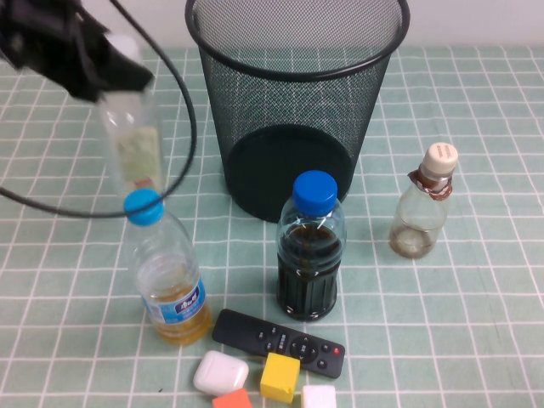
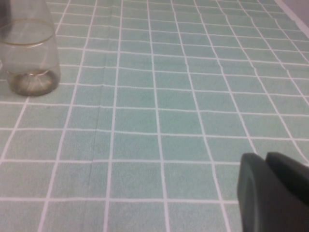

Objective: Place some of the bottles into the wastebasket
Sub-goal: Pick up a bottle from the table with left arm, then place the bottle in the trash can

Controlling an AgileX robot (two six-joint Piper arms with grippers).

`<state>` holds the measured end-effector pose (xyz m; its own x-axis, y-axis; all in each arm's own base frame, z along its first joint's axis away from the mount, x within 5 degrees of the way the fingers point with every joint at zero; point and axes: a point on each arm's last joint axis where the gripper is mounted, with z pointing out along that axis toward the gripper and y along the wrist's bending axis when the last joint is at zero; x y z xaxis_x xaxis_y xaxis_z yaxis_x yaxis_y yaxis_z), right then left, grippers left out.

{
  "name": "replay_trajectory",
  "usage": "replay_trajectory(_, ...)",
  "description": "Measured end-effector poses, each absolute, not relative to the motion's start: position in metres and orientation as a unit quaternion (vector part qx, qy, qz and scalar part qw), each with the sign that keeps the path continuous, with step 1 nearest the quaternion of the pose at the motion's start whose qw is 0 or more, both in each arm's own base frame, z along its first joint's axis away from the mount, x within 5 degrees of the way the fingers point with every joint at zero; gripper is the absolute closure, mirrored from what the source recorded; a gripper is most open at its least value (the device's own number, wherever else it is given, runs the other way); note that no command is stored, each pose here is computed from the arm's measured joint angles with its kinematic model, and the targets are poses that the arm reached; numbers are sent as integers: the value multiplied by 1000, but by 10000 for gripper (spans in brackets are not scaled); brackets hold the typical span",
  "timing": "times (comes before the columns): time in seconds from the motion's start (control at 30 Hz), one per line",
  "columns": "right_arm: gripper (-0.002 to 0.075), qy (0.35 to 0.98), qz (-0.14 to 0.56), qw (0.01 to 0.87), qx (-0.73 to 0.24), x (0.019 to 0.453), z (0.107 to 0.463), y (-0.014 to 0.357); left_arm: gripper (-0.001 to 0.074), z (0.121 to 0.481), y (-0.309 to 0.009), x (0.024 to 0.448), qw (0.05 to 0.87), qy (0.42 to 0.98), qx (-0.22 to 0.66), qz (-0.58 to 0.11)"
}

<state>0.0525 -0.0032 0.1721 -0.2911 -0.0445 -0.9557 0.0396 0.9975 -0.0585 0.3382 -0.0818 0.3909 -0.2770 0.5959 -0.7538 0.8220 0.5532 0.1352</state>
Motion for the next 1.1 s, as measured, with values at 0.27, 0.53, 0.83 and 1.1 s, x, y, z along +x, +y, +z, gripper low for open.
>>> replay_trajectory(0.27, 734, 803, -35, 595, -2, 52, 172, -3, 390, 513, -70, 283, 475, 787, 377, -111)
replay_trajectory(0.53, 734, 803, -35, 595, -2, 52, 172, -3, 390, 583, -84, 253, 609, 672, 380, -182)
replay_trajectory(0.83, 734, 803, -35, 595, -2, 52, 172, -3, 390, 549, -152, 312, 610, 610, 432, -262)
replay_trajectory(1.1, 734, 803, -35, 595, -2, 52, 172, -3, 390, 454, -214, 382, 515, 666, 464, -276)
